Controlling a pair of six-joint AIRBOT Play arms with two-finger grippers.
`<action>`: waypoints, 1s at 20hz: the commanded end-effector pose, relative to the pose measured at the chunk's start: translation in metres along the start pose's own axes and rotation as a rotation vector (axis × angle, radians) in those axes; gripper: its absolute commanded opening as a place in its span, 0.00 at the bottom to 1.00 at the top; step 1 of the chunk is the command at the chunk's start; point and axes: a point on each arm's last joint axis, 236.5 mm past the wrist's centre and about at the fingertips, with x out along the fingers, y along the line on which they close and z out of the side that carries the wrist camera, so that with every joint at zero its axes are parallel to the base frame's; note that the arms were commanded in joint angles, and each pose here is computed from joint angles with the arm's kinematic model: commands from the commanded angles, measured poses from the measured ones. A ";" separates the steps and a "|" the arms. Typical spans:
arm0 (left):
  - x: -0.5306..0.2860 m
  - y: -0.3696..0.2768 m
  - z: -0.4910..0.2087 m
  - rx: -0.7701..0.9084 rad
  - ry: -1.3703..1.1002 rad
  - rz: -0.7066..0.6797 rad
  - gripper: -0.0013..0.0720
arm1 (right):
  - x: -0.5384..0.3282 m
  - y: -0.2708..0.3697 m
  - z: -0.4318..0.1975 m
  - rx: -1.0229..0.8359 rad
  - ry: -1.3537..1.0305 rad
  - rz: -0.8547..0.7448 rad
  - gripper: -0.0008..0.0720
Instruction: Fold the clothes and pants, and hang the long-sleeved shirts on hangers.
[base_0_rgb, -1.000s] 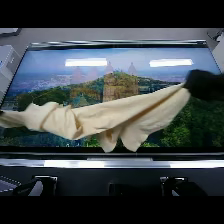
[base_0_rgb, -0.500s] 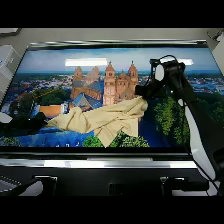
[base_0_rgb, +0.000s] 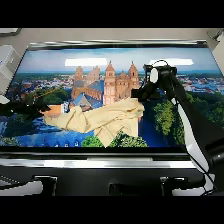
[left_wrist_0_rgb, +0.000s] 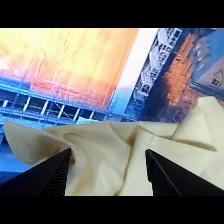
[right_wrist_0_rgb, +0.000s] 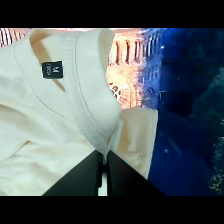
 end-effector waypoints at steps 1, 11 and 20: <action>-0.032 -0.018 -0.014 0.029 0.043 -0.044 0.72 | -0.015 0.006 -0.002 -0.009 -0.011 0.028 0.06; 0.026 -0.028 -0.152 -0.009 0.172 -0.312 0.73 | -0.040 0.014 -0.014 -0.035 -0.004 0.066 0.06; 0.037 -0.001 -0.138 0.091 0.056 -0.261 0.73 | -0.040 0.013 -0.018 -0.036 0.016 0.060 0.06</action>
